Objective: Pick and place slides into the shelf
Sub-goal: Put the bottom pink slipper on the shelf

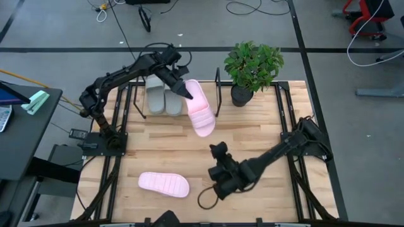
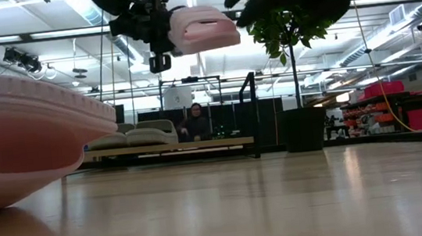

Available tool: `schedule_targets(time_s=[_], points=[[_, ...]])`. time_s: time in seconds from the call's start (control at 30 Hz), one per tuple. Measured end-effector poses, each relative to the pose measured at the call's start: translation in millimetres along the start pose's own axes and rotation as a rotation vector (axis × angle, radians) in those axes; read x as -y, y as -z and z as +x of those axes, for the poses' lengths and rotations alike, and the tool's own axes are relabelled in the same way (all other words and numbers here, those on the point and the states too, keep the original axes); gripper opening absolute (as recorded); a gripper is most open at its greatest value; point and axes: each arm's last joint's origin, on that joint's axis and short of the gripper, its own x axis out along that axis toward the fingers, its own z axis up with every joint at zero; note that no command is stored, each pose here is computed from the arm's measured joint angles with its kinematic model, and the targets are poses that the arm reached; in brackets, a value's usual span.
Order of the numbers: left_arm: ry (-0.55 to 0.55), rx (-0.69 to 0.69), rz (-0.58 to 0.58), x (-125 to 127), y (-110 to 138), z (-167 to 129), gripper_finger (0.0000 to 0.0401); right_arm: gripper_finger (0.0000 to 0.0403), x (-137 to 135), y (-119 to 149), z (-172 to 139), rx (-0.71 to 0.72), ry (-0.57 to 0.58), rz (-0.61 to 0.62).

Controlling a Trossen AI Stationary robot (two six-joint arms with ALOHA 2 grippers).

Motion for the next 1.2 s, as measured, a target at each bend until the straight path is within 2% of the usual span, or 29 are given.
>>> schedule_targets(time_s=[0.13,0.37,0.57,0.77,0.9,1.03,1.2], points=[[0.002,-0.010,-0.006,1,1,2,0.0089,0.0172,5,1,9,-0.020,0.014,-0.072],[0.030,-0.027,0.023,6,2,7,0.0076,0.0172,13,3,26,-0.035,-0.018,-0.040],[0.076,-0.060,0.046,14,5,18,0.0091,0.0172,20,8,43,-0.077,-0.025,-0.043],[0.094,-0.084,0.063,21,7,27,0.0076,0.0170,25,10,54,-0.076,-0.058,0.000],[0.104,-0.088,0.067,22,7,27,0.0093,0.0130,27,7,56,-0.057,-0.049,0.044],[0.108,-0.073,0.080,21,6,24,0.0137,0.0037,28,7,56,-0.060,-0.039,0.057],[0.102,-0.033,0.091,15,1,14,0.0174,0.0031,28,6,55,-0.065,-0.019,0.112]])
